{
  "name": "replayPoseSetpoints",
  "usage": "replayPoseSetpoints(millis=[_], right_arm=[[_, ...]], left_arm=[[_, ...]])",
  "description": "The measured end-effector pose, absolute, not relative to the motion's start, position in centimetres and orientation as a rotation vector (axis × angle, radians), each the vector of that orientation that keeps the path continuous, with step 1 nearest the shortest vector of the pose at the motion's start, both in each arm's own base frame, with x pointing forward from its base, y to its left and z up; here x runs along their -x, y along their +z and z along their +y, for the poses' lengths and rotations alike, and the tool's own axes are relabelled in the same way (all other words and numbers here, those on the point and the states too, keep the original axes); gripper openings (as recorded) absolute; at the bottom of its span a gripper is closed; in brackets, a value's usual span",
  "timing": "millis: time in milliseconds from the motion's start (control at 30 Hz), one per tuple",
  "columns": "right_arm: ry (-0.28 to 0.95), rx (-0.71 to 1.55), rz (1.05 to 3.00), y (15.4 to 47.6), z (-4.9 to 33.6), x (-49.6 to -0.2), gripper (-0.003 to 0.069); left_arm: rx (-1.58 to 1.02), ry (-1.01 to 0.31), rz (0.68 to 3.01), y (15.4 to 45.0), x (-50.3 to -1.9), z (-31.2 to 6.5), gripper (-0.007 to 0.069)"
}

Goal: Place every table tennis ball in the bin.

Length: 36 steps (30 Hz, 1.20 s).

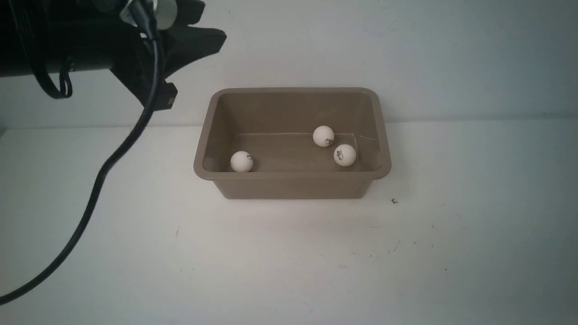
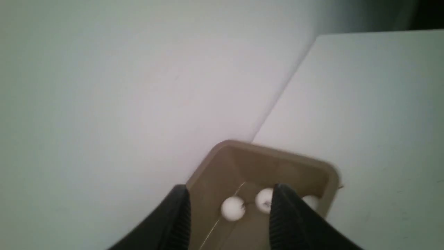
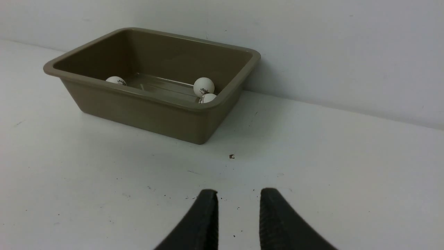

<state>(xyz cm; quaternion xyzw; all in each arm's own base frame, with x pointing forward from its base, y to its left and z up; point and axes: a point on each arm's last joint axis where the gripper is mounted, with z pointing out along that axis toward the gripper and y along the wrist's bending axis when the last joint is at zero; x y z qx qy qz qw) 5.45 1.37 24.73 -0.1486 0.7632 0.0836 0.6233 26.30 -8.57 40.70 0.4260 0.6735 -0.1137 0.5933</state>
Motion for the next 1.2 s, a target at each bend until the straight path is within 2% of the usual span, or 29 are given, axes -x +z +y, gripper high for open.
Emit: replayPoseSetpoints(millis=[167,200,267,367,467,567,600,833,933,1200], right_arm=[[0.192,0.341,1.753,24.7,1.4,-5.5,0.016],[0.192,0.341,1.753,24.7,1.4,-5.5,0.016],[0.192,0.341,1.753,24.7,1.4,-5.5,0.016],[0.192,0.341,1.753,24.7,1.4,-5.5,0.016],[0.192,0.341,1.753,24.7,1.4,-5.5,0.016],[0.192,0.341,1.753,24.7,1.4,-5.5,0.016],[0.192,0.341,1.753,24.7,1.4,-5.5,0.016],[0.192,0.341,1.753,24.7,1.4,-5.5,0.016],[0.192,0.341,1.753,24.7,1.4,-5.5,0.016],[0.192,0.341,1.753,24.7,1.4,-5.5,0.016]], left_arm=[[-0.782,-0.237,1.83,41.1,-24.6,-6.9,0.0289],[-0.612,-0.243,1.939,41.9,-22.7,-5.9,0.0289],[-0.47,-0.22,2.015,42.5,-20.7,-4.9,0.0289],[-0.327,-0.161,2.054,42.7,-18.0,-3.6,0.0289],[-0.23,-0.121,2.061,41.5,-15.0,-2.6,0.0289],[-0.174,-0.065,2.05,37.2,-12.2,-1.5,0.0289],[-0.149,-0.047,2.04,34.8,-11.4,-1.2,0.0289],[-0.092,-0.004,1.946,25.2,-7.3,-0.4,0.0289],[-0.044,0.029,1.885,22.7,-6.0,0.0,0.0289],[0.01,0.075,1.833,19.3,-5.0,0.2,0.0289]])
